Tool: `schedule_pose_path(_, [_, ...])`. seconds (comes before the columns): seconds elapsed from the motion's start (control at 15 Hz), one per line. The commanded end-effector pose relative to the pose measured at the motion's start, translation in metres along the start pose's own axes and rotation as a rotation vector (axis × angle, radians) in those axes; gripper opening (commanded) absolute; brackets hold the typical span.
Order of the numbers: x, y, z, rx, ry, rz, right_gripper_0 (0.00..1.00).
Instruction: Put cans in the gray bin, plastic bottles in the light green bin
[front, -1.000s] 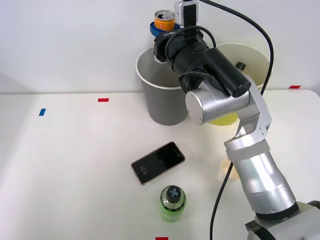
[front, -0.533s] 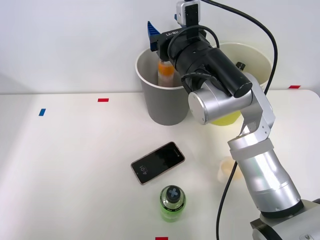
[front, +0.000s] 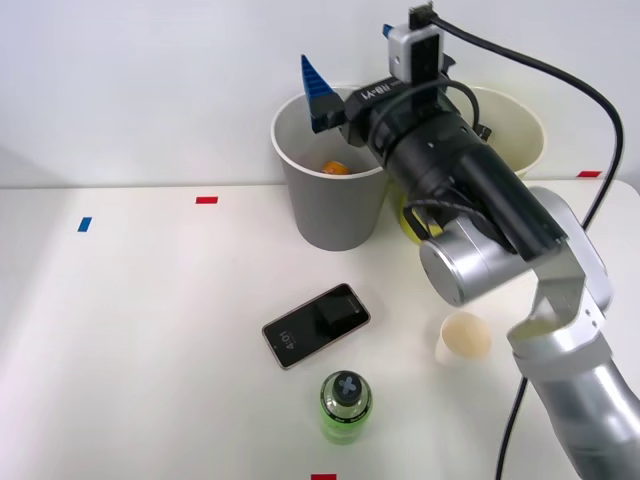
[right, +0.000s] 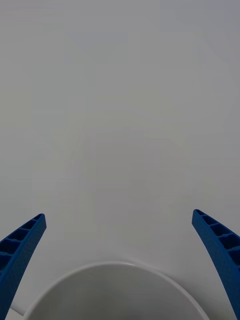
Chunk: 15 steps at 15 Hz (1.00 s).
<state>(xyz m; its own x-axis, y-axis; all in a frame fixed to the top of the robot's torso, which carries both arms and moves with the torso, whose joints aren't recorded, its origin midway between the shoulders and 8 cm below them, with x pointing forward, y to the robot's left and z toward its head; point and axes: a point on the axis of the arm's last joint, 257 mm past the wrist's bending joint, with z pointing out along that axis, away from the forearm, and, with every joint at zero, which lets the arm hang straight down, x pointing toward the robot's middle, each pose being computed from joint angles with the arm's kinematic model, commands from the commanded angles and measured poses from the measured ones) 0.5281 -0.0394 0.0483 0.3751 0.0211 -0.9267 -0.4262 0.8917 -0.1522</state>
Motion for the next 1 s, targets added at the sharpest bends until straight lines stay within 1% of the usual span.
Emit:
schedule_pose_path(0.07, [-0.002, -0.001, -0.057, 0.010, 0.007, 0.026, 1.00])
schedule_pose_path(0.27, [0.003, -0.009, -0.114, 0.039, -0.008, 0.047, 1.00])
schedule_pose_path(0.47, [0.009, -0.013, -0.156, 0.061, -0.038, 0.068, 1.00])
schedule_pose_path(0.6, [0.027, -0.019, -0.199, 0.100, -0.019, 0.085, 1.00])
schedule_pose_path(1.0, [0.063, -0.030, -0.288, 0.233, 0.087, 0.152, 1.00])
